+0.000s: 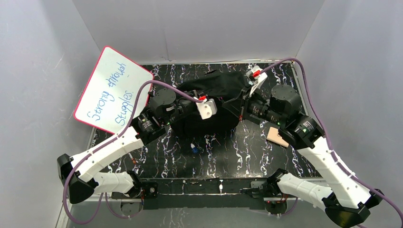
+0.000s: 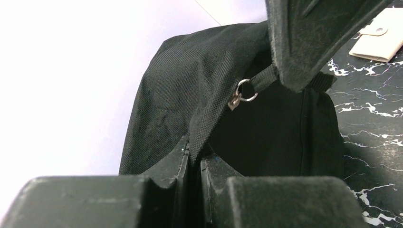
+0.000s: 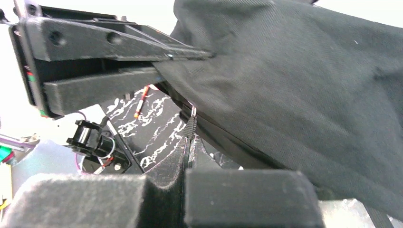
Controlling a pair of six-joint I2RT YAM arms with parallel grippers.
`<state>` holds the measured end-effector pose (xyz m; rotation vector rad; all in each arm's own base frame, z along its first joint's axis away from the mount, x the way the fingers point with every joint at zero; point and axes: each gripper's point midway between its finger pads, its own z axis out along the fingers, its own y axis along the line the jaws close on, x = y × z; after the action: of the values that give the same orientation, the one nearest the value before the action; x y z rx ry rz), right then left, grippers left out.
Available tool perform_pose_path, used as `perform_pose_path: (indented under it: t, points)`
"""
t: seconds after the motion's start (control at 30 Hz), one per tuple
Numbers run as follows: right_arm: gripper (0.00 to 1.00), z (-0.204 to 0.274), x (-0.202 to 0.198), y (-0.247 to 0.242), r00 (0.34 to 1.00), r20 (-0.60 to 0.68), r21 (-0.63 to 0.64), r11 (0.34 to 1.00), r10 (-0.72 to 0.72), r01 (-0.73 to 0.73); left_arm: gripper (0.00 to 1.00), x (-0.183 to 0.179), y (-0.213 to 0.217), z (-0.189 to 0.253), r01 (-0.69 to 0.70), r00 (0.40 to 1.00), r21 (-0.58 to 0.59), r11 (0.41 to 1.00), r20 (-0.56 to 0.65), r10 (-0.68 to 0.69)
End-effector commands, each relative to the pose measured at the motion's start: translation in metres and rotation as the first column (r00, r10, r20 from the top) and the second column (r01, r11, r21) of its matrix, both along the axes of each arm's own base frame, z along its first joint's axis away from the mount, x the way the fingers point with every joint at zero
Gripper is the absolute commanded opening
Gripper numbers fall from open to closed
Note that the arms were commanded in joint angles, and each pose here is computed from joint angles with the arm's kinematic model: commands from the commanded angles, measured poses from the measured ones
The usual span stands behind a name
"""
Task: Pack the student bag
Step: Zip the student bag at the center of the board.
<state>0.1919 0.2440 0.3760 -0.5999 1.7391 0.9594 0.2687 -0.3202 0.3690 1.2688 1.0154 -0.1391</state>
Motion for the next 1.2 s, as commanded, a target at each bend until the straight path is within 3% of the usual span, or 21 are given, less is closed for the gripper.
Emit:
perform_pose_path:
  t: [0.0, 0.27, 0.47, 0.77, 1.17]
  points:
    - [0.0, -0.012, 0.003, -0.019, 0.996, 0.014, -0.06, 0.994, -0.087, 0.088, 0.0, 0.007, 0.011, 0.022, -0.056, 0.998, -0.053, 0.997, 0.027, 0.058]
    - [0.0, -0.027, 0.018, -0.031, 0.982, 0.01, -0.104, 0.976, -0.19, 0.19, 0.0, 0.008, 0.013, 0.025, -0.068, 0.997, -0.06, 0.996, 0.023, 0.07]
    - [0.0, -0.027, 0.034, -0.057, 0.934, 0.037, -0.114, 0.927, -0.355, 0.356, 0.0, 0.01, 0.02, 0.026, -0.098, 0.995, -0.058, 0.994, 0.028, 0.099]
    - [0.0, -0.03, 0.046, -0.104, 0.797, 0.014, -0.102, 0.792, -0.604, 0.603, 0.0, 0.011, 0.025, 0.026, -0.119, 0.992, -0.051, 0.992, 0.035, 0.121]
    - [0.0, -0.066, 0.053, -0.136, 0.629, -0.046, -0.216, 0.623, -0.776, 0.752, 0.0, 0.009, 0.043, 0.036, -0.177, 0.982, -0.066, 0.982, 0.051, 0.181]
